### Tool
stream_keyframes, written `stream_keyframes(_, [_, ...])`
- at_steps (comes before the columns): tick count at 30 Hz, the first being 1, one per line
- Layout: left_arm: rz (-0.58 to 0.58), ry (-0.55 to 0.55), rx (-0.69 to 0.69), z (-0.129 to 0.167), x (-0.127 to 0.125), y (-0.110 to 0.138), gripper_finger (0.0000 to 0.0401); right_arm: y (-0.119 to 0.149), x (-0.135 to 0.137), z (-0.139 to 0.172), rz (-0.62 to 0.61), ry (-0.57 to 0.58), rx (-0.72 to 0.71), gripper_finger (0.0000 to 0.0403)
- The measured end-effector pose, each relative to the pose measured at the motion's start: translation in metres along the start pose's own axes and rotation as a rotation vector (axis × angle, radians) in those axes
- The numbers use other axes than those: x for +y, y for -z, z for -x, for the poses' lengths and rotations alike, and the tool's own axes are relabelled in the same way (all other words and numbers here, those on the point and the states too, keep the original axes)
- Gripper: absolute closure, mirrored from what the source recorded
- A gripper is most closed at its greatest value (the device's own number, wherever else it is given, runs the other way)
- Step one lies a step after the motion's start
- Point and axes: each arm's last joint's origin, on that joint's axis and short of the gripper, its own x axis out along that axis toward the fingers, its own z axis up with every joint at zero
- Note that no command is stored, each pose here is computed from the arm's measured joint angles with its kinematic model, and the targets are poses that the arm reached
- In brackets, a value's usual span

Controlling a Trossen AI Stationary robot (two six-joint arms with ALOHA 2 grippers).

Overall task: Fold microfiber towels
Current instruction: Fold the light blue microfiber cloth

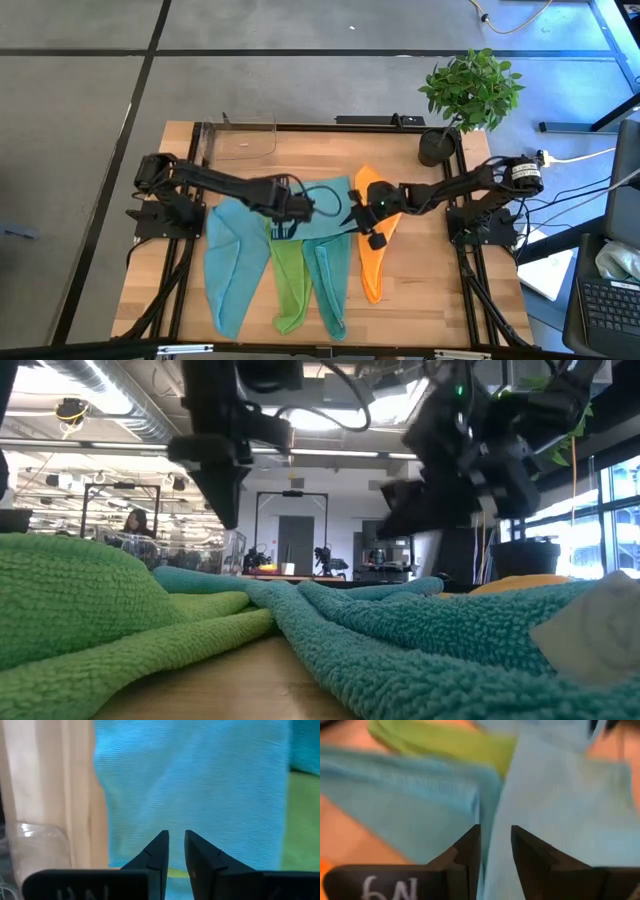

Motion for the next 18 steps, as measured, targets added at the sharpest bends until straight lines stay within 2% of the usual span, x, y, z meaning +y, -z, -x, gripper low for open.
stream_keyframes(3, [-0.037, 0.012, -0.015, 0.006, -0.017, 0.003, 0.0346, -0.012, 0.005, -0.004, 0.008, -0.005, -0.022, 0.0294])
stream_keyframes(8, [-0.191, 0.030, -0.026, 0.000, -0.048, 0.018, 0.0337, -0.013, 0.016, -0.007, 0.019, 0.017, 0.007, 0.0280])
stream_keyframes(13, [-0.207, 0.050, -0.007, -0.009, -0.067, 0.035, 0.0286, -0.008, 0.026, -0.009, -0.069, 0.066, 0.052, 0.0206])
stream_keyframes(18, [-0.186, 0.057, -0.076, -0.006, -0.079, 0.035, 0.0230, -0.008, 0.031, -0.010, -0.130, 0.071, 0.054, 0.0140])
